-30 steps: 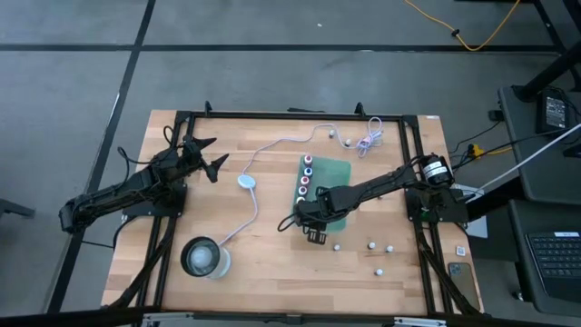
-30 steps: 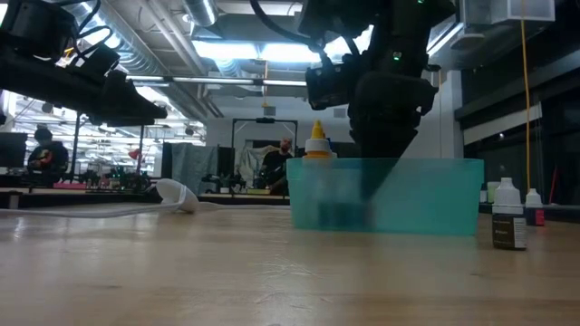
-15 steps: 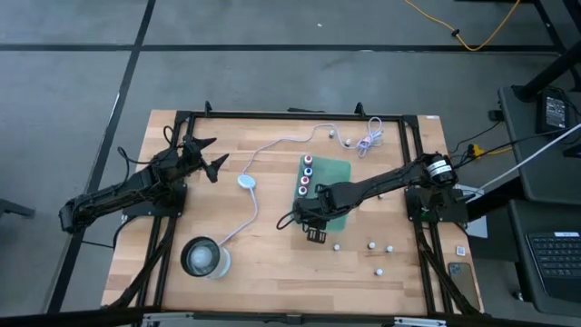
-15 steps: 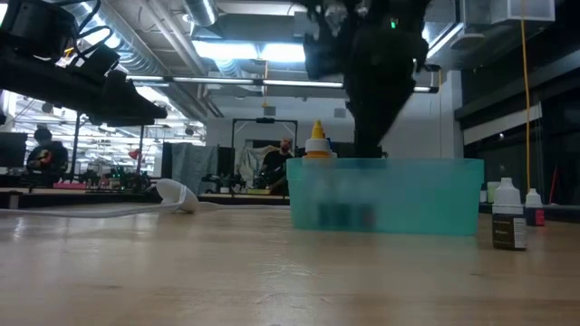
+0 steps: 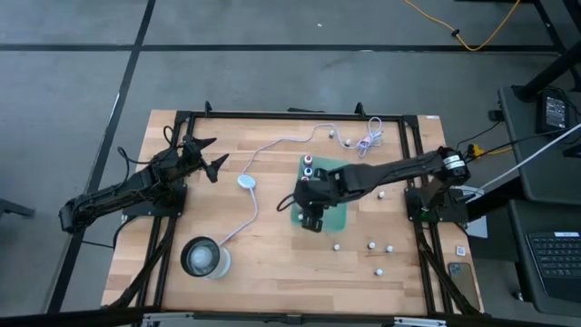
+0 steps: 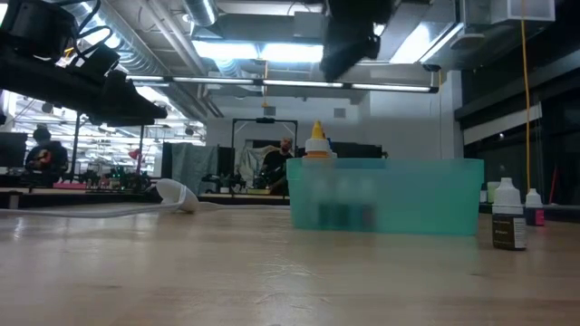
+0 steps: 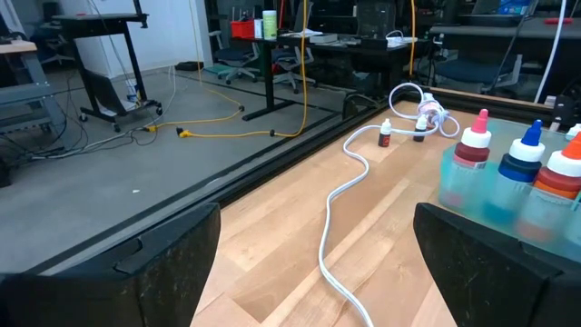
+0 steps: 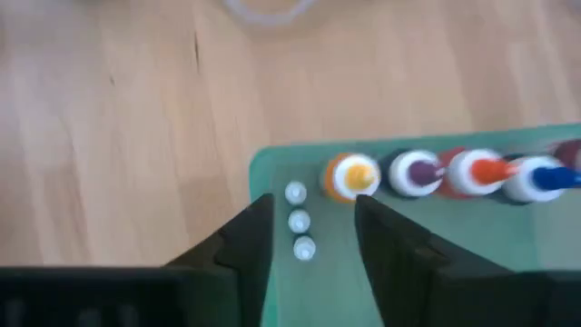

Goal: Pick & Place food coloring
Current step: Put the small black food coloring bottle into the green bin

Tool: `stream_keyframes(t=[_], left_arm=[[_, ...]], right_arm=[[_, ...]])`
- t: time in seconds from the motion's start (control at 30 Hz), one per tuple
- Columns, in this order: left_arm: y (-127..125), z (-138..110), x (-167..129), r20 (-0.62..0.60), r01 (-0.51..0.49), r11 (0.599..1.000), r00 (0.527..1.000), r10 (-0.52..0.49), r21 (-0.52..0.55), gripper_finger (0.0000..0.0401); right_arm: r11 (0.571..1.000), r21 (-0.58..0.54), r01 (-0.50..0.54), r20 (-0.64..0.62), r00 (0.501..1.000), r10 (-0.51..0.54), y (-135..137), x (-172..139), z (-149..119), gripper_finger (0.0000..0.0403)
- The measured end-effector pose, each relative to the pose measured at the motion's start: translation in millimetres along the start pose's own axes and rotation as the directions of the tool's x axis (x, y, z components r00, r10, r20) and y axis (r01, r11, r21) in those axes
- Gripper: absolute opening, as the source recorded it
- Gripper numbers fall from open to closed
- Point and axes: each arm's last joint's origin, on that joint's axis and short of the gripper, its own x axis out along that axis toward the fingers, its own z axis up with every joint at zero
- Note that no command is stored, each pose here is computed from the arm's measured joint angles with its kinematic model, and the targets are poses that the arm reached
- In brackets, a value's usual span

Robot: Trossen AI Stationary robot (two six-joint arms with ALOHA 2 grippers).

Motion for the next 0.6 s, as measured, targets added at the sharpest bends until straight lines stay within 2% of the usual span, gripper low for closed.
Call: stream_keyframes(t=[0.1,0.27,0.47,0.6], left_arm=[[0,0,0,0.0,0.0,1.0,1.0,0.0,0.0,0.0361],[0,0,0,0.0,0.0,1.0,1.0,0.0,0.0,0.0361],[0,0,0,0.0,0.0,1.0,1.0,0.0,0.0,0.0361],[0,0,0,0.0,0.0,1.0,1.0,0.0,0.0,0.0361]], right_arm=[[0.998,0.049,0.026,0.059,0.998,-0.029,-6,-17,13,0.0198],[0.959,0.211,0.192,0.097,0.972,-0.216,-40,-43,32,0.0264],[0.823,0.437,0.362,0.038,0.907,-0.419,-96,-62,41,0.0286],[0.727,0.548,0.413,-0.017,0.875,-0.484,-135,-61,43,0.0281]])
